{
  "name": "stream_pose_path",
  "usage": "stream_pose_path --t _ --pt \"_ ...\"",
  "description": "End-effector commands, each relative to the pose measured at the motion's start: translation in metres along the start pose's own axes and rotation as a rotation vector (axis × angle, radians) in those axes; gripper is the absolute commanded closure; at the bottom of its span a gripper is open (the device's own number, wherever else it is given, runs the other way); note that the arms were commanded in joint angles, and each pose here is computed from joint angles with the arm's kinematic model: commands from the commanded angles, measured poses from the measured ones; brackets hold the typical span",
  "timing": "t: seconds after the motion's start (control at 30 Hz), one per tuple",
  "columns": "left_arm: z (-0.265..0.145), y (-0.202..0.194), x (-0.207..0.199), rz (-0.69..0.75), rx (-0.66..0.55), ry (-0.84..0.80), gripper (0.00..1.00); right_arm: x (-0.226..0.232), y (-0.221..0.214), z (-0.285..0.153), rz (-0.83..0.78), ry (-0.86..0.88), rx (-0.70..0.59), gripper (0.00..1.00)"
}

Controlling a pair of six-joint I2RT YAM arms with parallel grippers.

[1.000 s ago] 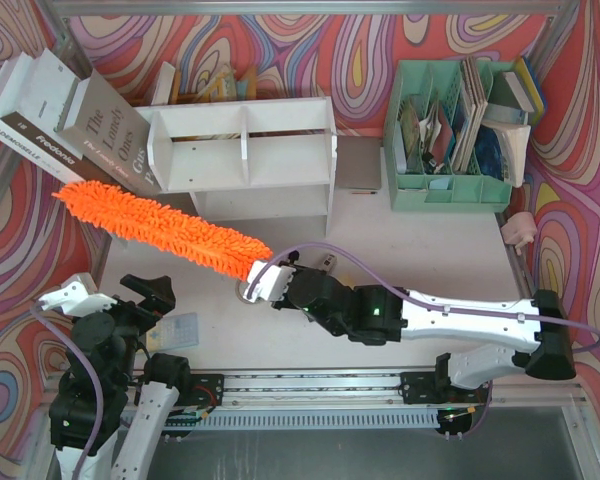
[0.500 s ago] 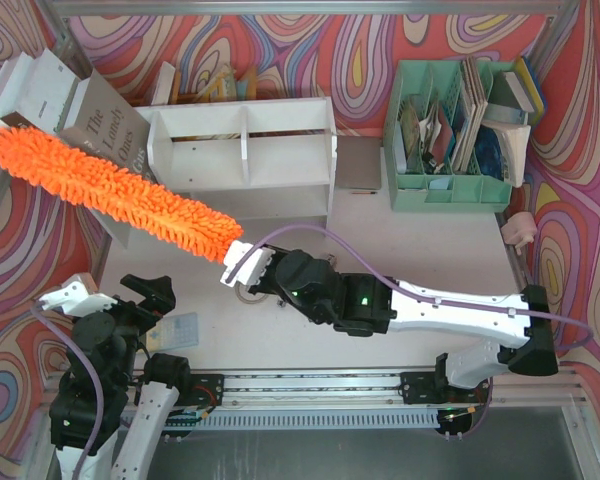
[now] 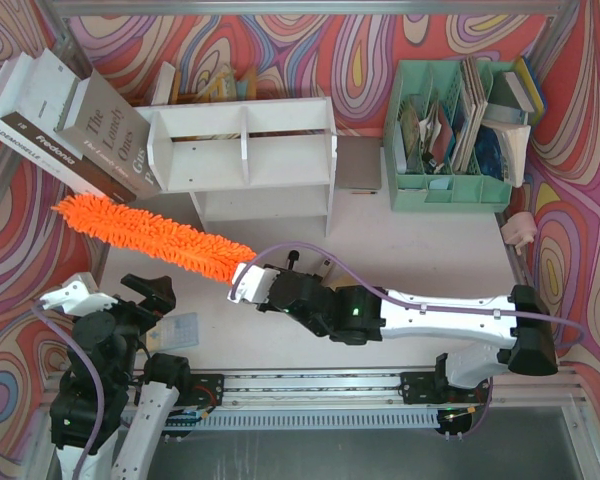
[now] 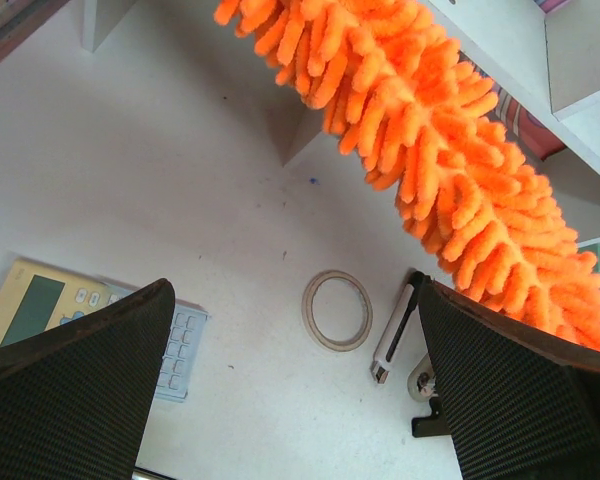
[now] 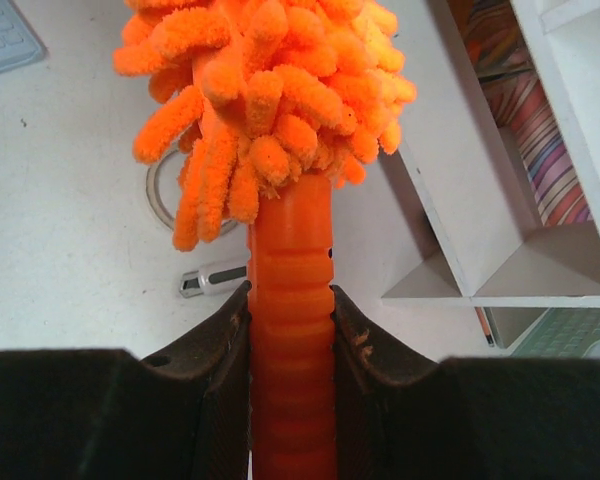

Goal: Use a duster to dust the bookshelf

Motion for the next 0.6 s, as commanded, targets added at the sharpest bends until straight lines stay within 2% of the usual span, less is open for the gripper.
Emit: stream_pose_path --t 0.0,0.13,0.23,0.57 --pt "0.004 0.001 -0.002 0.011 -0.003 -0.003 0.02 -0.02 0.068 -0.014 0.13 -0.052 -0.165 1.0" --pt "0.003 0.002 -0.002 0.005 -0.014 -0.008 0.02 -0.016 0.098 -0.017 0.117 -0.039 -0.223 1.0" --pt "0.004 0.002 -0.002 0.007 -0.012 -0.009 0.02 -0.018 0.104 -0.022 0.113 -0.043 -0.239 1.0" --pt "0.007 0.0 -0.004 0.015 0.007 -0.009 0.02 -0.031 0.053 -0.033 0.095 -0.109 -0.153 1.0"
Point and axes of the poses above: each gripper's point midway between its finger pads, its own z axis out along the fingers, its own x axis along the line the jaws close on, y = z × x, the point moved 1 cm from there along -z, back along the fingers, and after that the axes turned 12 degrees about z, right-handed, at the moved point
